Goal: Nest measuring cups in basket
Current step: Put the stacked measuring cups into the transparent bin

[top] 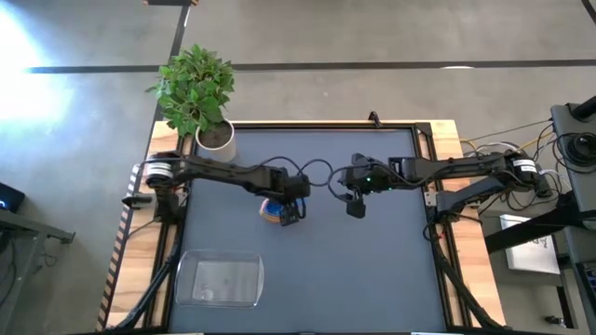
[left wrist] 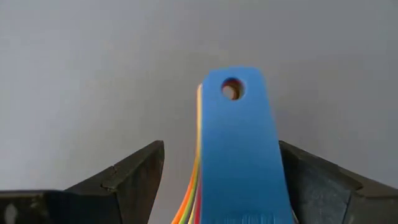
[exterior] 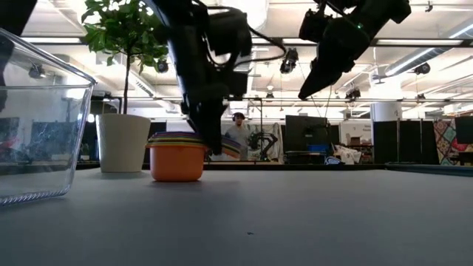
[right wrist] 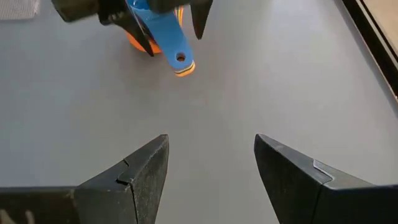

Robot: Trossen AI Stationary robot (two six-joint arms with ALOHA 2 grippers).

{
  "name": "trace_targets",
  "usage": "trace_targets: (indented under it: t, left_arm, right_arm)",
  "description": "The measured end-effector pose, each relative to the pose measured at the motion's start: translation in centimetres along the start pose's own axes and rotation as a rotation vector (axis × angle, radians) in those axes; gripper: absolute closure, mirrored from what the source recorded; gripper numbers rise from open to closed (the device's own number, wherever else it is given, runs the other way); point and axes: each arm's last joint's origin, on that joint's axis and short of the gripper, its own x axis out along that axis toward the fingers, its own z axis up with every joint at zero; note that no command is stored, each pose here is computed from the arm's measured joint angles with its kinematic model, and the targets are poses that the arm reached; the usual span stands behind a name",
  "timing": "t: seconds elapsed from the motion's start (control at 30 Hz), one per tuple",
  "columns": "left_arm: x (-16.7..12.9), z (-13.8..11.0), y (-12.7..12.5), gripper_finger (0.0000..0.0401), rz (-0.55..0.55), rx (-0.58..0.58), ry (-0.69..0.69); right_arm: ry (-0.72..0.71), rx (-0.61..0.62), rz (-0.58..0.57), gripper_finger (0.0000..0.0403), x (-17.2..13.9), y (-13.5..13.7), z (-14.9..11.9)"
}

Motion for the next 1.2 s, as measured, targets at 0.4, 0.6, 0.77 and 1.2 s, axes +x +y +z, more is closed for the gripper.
trace_targets:
  t: [0.4, 0.6, 0.77, 1.2]
  left_arm:
    - [1.6, -0.4, 0.2, 0.0174, -0.063, -0.014, 0.066]
    - [1.7, -0.5, 0.2, 0.0257, -0.091, -0.018, 0.084]
    - [1.6, -0.7, 0.2, 0.026, -0.106, -0.013, 0.098]
    - [-2.1, -1.9, 0.3, 0.0266, -0.138, -0.001, 0.162]
  right_arm:
    - [-0.031, 0.0, 0.001, 0.0177, 0.0, 0.0, 0.3]
    - [-0.047, -0.003, 0.001, 0.0177, 0.0, 0.0, 0.4]
    - [-0.047, -0.005, 0.0, 0.0177, 0.0, 0.0, 0.4]
    - [-0.047, -0.001, 0.0, 0.0177, 0.0, 0.0, 0.4]
